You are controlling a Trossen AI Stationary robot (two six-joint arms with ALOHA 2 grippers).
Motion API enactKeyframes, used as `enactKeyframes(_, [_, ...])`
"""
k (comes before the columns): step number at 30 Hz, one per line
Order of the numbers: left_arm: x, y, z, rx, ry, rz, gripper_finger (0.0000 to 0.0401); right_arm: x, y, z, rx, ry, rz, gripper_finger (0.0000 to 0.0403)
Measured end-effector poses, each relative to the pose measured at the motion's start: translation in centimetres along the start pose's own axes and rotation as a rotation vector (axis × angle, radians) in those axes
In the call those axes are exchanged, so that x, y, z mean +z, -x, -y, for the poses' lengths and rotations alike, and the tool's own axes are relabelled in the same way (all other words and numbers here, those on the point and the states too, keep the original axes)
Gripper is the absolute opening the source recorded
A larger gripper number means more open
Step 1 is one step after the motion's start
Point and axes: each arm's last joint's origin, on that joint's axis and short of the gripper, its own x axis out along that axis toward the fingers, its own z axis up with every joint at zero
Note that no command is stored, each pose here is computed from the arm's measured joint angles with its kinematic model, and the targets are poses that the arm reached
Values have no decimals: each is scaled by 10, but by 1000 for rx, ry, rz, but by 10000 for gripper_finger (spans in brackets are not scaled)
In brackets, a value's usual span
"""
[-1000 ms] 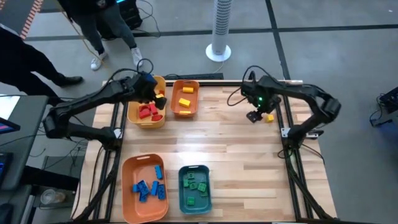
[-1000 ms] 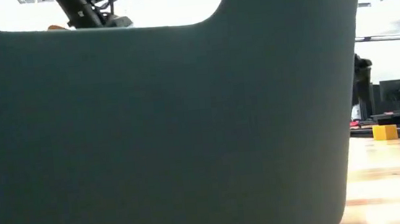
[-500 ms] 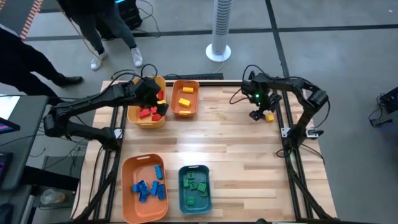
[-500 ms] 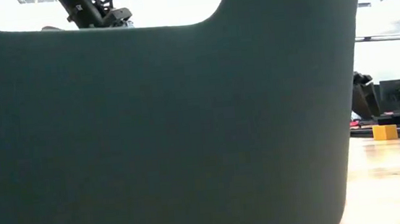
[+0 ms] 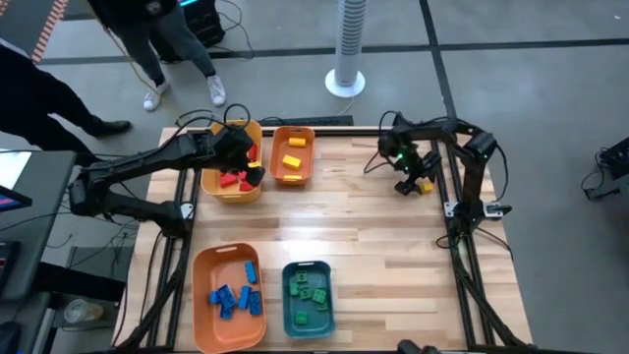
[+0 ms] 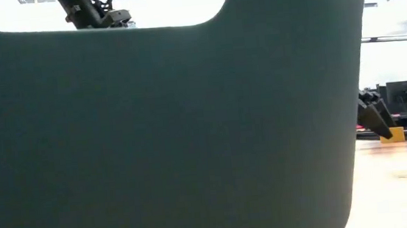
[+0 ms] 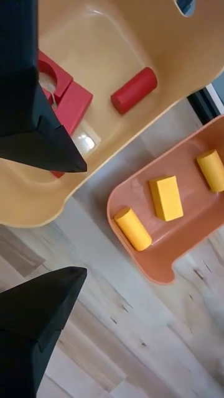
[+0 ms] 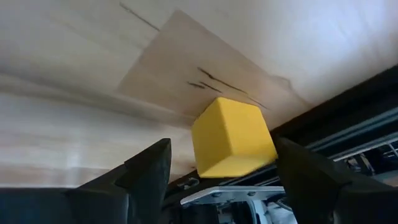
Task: Sort blocks
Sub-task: Put the yellow wooden block into the small orange bin
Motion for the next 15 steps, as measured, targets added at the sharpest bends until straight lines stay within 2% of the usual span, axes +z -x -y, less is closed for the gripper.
enactKeyframes(9, [-3,1,-1,9,-3,-23,255,6,-7,-5,-16,29,-31,281])
enactKeyframes(12, [-3,1,-2,10,-4,-27,255,5,-8,-6,-22,34,-41,259])
enactKeyframes(15, [-3,1,-1,8,-4,-30,255,4,-9,-8,-30,47,-52,220])
